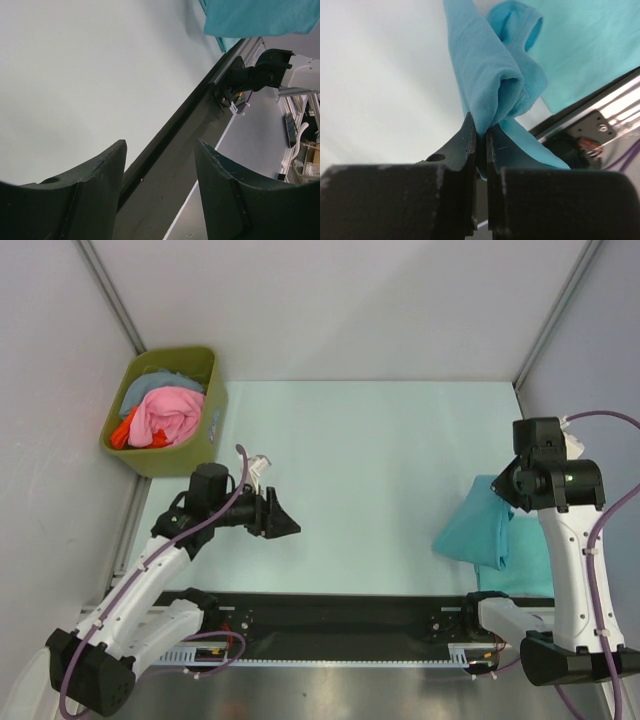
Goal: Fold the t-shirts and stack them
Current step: Neatly place the folded tshirt to the corner
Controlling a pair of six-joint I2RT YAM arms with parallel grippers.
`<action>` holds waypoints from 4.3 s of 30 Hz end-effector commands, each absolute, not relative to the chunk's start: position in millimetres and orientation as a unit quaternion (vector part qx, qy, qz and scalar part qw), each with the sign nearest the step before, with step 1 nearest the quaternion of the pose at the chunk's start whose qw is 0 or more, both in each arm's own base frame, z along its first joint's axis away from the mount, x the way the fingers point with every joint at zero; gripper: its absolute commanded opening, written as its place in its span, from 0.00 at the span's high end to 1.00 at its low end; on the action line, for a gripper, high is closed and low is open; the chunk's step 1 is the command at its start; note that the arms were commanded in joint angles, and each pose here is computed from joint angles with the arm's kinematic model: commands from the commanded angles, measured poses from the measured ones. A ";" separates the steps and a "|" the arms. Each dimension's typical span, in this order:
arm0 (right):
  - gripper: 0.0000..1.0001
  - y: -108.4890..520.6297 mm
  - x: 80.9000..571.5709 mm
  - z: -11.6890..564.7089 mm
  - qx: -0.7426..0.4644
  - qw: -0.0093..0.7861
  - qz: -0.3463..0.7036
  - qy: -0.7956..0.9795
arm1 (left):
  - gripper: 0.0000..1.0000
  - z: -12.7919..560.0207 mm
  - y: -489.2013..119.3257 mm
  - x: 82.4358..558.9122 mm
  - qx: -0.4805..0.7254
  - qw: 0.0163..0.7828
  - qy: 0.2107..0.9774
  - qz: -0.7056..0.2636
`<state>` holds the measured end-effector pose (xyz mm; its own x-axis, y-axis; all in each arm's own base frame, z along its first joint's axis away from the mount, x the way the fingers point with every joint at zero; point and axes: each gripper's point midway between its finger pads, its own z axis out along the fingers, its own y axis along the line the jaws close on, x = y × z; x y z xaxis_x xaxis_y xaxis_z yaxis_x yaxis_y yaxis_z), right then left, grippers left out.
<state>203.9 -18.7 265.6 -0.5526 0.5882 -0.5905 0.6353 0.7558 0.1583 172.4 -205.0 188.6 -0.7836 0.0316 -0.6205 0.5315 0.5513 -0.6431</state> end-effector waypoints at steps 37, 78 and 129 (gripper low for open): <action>1.00 -145.0 290.2 289.0 0.602 0.379 0.009 0.703 | 0.37 185.8 -203.0 179.9 0.169 0.284 0.833 -0.443; 1.00 -155.1 160.3 174.8 0.664 0.244 -0.063 0.704 | 0.36 184.3 -202.6 181.6 0.167 0.281 0.833 -0.446; 0.12 -200.6 95.5 91.6 0.773 0.199 -0.168 0.579 | 0.35 183.2 -197.7 184.9 0.159 0.277 0.841 -0.437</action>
<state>88.9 -188.6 90.1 0.2070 0.8681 -0.4512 0.9761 -0.2144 0.0353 183.1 -198.0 177.6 -0.8132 0.0121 -0.5819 0.4792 0.5813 -0.6576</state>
